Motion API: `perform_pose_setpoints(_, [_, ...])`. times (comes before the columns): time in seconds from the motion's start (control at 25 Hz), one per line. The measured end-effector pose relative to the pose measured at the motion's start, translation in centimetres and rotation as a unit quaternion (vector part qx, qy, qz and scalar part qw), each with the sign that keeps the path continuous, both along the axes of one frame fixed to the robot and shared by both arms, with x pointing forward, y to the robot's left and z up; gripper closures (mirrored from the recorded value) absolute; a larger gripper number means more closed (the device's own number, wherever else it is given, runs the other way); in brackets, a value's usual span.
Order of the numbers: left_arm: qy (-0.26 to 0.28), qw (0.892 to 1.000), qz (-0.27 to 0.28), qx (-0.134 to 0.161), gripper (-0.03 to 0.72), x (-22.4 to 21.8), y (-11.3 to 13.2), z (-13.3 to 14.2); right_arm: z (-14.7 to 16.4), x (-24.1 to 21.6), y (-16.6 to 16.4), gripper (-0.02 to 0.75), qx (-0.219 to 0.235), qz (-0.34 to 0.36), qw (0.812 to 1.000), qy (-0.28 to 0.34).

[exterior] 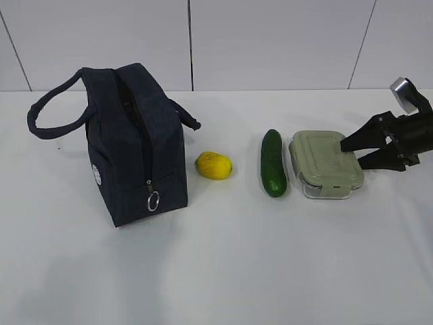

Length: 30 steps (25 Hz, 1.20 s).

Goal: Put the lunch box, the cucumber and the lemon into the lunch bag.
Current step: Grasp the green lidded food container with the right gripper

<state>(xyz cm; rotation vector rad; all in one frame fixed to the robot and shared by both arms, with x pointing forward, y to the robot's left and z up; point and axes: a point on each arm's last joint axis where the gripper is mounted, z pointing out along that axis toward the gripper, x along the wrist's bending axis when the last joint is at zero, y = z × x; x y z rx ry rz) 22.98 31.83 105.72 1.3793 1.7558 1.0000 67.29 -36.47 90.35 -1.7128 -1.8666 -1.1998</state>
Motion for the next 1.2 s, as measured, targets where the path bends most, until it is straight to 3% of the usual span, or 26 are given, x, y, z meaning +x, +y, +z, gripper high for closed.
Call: perform_pose_setpoints(1.2, [0.0,1.0,0.0,0.0,0.454,0.0,0.0,0.0,-1.3,0.5,1.4,0.117,0.0,0.019,1.0,0.01])
